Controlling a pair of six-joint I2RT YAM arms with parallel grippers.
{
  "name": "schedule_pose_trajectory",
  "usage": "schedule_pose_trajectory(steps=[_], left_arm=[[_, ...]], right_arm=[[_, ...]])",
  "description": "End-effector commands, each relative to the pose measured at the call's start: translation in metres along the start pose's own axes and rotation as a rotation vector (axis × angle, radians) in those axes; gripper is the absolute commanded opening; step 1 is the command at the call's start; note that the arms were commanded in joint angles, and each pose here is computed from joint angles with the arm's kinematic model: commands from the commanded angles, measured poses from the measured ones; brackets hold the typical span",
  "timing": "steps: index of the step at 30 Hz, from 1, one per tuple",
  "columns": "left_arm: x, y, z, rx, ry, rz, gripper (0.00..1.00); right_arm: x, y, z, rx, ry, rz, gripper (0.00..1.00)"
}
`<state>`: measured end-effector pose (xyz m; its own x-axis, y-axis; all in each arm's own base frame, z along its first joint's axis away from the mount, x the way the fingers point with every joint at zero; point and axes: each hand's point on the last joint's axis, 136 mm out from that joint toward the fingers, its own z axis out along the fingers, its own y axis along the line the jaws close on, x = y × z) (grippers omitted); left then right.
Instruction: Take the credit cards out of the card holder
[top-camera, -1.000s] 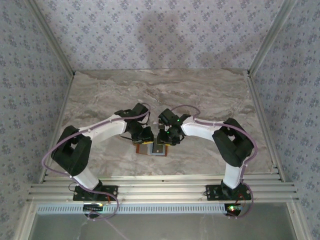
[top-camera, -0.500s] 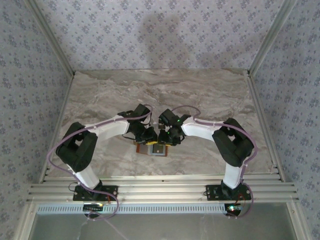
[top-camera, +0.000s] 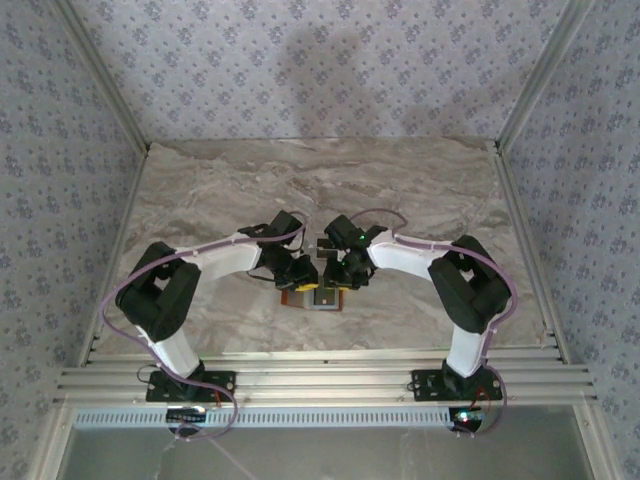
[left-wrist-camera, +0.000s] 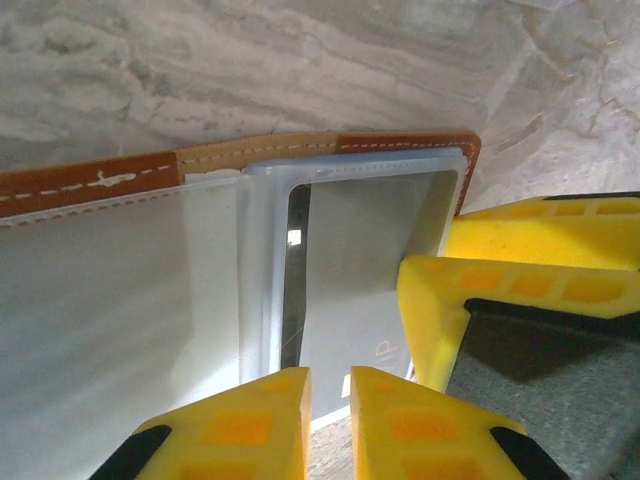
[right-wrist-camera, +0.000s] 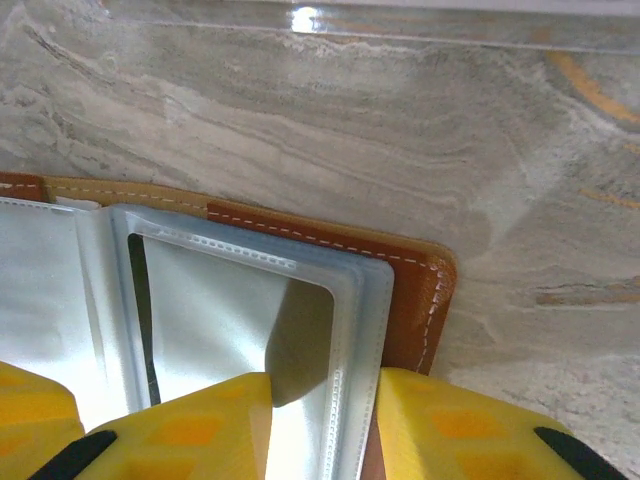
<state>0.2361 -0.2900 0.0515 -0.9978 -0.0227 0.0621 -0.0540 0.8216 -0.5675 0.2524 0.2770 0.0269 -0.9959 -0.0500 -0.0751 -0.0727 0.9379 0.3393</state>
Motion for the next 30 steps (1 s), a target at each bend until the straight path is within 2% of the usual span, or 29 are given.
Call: schedule_pose_trajectory(steps=[1, 6, 17, 25, 30], left_arm=[[0.001, 0.001, 0.005, -0.014, 0.008, -0.003, 0.17], [-0.002, 0.011, 0.006, -0.079, 0.006, 0.008, 0.15], [0.0, 0.007, 0.015, -0.078, 0.038, 0.029, 0.16], [-0.001, 0.014, 0.006, -0.214, 0.017, 0.095, 0.17], [0.002, 0.016, 0.009, -0.227, 0.034, 0.109, 0.17]], right_arm=[[0.005, -0.014, -0.004, 0.06, 0.01, 0.001, 0.35], [0.005, -0.011, -0.005, 0.049, 0.008, -0.001, 0.39], [0.006, -0.002, -0.004, -0.005, 0.002, 0.011, 0.4], [0.007, -0.003, -0.006, -0.003, 0.0, 0.009, 0.4], [0.008, -0.004, -0.006, 0.001, 0.003, 0.01, 0.4]])
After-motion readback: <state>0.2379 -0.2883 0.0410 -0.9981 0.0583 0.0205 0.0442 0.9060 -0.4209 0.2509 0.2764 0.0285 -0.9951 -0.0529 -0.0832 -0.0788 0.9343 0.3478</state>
